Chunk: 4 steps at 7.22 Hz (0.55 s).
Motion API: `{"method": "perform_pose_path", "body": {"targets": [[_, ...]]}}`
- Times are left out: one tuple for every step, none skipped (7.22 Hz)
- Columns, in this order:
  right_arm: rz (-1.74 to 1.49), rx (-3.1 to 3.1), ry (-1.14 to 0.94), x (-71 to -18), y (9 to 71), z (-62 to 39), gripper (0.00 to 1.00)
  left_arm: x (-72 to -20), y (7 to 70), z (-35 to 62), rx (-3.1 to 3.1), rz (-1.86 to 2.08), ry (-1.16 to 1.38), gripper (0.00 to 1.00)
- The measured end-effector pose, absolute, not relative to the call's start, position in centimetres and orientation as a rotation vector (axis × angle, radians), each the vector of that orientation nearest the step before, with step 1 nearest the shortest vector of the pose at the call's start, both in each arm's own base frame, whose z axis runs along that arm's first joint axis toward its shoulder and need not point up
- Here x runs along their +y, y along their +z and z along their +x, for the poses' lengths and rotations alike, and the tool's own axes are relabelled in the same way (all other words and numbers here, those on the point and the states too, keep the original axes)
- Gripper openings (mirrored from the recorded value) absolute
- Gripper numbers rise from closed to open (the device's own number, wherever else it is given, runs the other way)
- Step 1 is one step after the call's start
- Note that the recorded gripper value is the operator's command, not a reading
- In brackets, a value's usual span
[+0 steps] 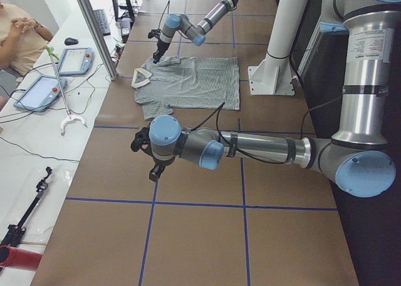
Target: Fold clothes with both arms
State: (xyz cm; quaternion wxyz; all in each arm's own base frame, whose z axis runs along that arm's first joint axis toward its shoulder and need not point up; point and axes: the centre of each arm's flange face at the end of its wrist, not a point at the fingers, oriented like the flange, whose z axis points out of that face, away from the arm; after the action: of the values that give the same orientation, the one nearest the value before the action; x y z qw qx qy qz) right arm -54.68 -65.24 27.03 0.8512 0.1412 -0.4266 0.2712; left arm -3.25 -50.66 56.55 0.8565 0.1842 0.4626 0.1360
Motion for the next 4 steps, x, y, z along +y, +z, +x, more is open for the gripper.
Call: {"method": "perform_pose_path", "body": {"targets": [[0.303, -0.920, 0.561, -64.6, 26.3, -54.4, 1.00, -51.4, 54.9, -1.8, 1.025, 0.374, 0.246, 0.99], [0.308, -0.947, 0.554, -63.9, 25.6, -53.6, 1.00, -52.9, 52.4, 0.9, 1.068, 0.353, 0.206, 0.99], [0.304, -0.983, 0.542, -62.7, 25.5, -52.0, 1.00, -54.6, 49.3, 4.6, 1.111, 0.311, 0.169, 0.99], [0.288, -1.015, 0.518, -61.1, 26.7, -49.4, 1.00, -56.5, 45.6, 9.3, 1.146, 0.256, 0.139, 0.99]]}}
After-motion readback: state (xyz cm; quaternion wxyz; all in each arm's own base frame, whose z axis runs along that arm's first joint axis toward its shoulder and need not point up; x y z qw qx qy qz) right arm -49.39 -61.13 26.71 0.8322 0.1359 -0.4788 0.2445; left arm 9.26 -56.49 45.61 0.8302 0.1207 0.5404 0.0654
